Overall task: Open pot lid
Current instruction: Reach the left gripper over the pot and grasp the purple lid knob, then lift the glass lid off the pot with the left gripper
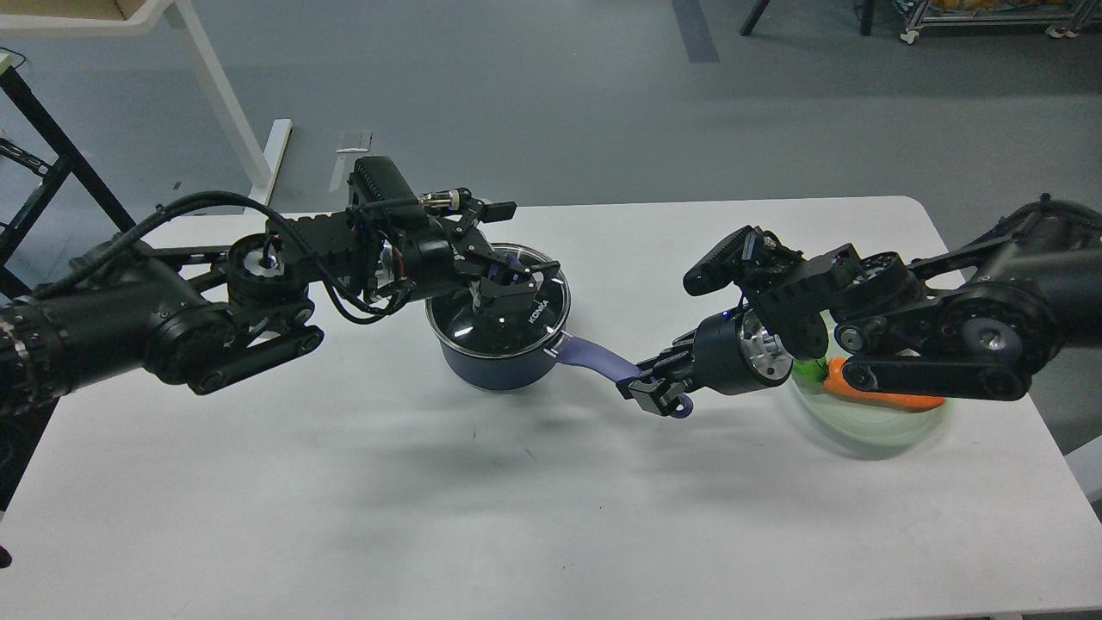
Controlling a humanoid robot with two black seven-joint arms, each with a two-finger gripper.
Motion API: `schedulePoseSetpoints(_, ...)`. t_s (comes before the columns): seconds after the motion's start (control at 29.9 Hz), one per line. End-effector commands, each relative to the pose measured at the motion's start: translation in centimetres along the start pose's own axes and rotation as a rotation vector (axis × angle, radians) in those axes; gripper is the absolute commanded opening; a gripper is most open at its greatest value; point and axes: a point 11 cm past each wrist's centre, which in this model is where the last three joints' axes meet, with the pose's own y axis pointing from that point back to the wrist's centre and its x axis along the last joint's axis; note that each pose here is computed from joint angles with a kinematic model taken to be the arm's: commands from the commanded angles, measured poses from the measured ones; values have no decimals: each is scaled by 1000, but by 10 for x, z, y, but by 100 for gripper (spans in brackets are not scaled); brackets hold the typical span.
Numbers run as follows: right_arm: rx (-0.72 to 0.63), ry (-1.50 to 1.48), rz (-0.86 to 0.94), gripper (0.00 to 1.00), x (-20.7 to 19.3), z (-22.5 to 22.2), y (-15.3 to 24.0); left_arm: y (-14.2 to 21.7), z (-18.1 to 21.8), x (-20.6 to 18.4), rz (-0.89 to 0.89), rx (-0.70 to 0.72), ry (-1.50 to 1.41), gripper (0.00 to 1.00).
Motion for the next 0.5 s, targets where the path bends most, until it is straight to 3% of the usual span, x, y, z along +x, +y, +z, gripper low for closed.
schedulePoseSetpoints(0.0,1,-1,-1,22,-1,0,0,-5,-5,-10,-16,19,-22,99)
schedulePoseSetpoints(0.33,2,-2,0,22,-1,0,0,-1,0,-42,-57,17,-11,98)
schedulePoseSetpoints(0.47,2,-1,0,22,0,0,0,0,-2,-44,-54,20,-10,83)
